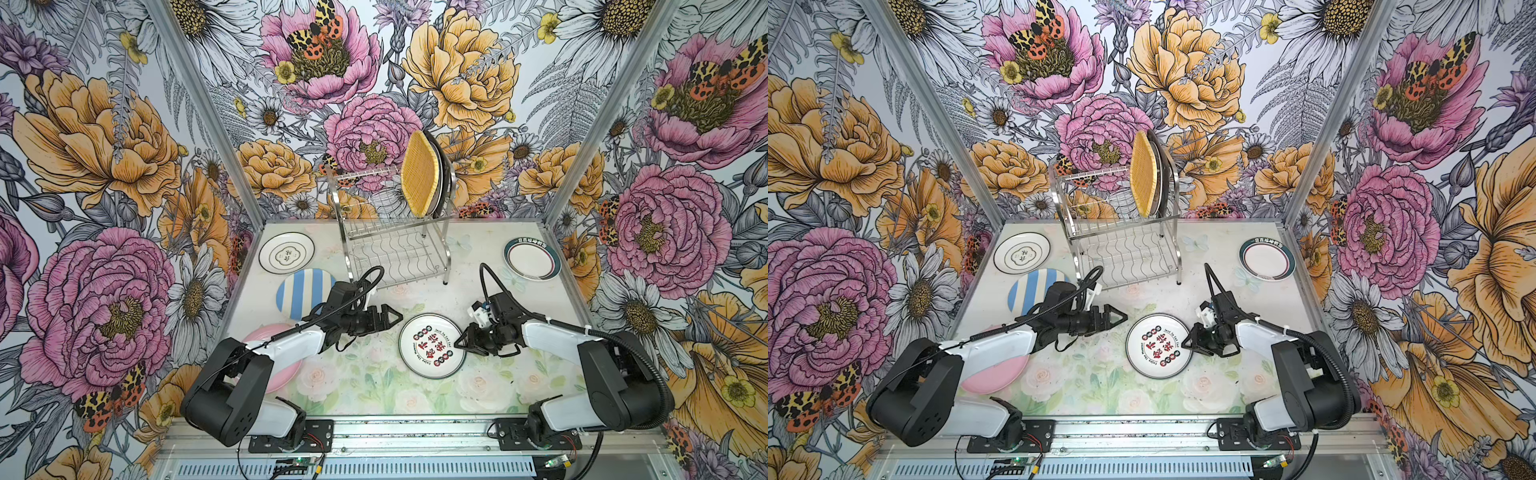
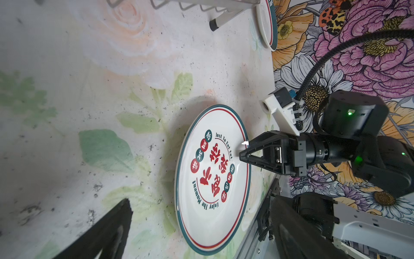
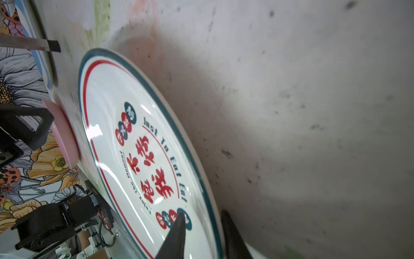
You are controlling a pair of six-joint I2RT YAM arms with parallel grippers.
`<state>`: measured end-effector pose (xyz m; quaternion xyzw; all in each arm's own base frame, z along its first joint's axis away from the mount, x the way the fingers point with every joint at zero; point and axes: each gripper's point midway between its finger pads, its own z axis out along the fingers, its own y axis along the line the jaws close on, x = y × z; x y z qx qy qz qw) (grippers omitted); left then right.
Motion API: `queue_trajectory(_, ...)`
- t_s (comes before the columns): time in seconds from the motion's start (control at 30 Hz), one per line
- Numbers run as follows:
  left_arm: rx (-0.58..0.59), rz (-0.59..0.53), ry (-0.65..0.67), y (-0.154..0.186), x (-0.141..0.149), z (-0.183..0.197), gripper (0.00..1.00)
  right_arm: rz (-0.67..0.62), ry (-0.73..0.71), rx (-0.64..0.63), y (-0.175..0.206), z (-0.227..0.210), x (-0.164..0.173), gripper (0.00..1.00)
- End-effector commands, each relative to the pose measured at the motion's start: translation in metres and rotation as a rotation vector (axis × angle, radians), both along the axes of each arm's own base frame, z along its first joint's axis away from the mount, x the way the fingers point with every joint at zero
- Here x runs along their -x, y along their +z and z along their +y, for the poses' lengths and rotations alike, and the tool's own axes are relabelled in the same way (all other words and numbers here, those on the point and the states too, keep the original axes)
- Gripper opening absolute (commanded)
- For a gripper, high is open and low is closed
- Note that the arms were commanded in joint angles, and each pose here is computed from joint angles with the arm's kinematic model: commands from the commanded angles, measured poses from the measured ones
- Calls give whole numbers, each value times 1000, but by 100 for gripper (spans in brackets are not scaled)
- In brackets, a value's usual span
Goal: Load plates into a dish rack
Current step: Pick up the plate from the center of the table.
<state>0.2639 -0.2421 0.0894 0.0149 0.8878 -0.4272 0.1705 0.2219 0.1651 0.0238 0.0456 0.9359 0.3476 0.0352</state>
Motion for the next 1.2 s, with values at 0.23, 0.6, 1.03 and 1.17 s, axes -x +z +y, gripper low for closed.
queue_trajectory(0.23,16,11,-10,1,6,1,97,-3,39,0,-4,5,0,4)
queue_trajectory(0.6,20,14,-4,1,8,3,97,-57,57,-59,15,13,-8,0)
queue_trajectory(1.03,48,14,13,6,5,9,97,-206,56,-206,91,33,-36,0)
queue_trajectory(1.17,87,-5,5,14,2,4,94,-247,60,-237,113,40,-41,0)
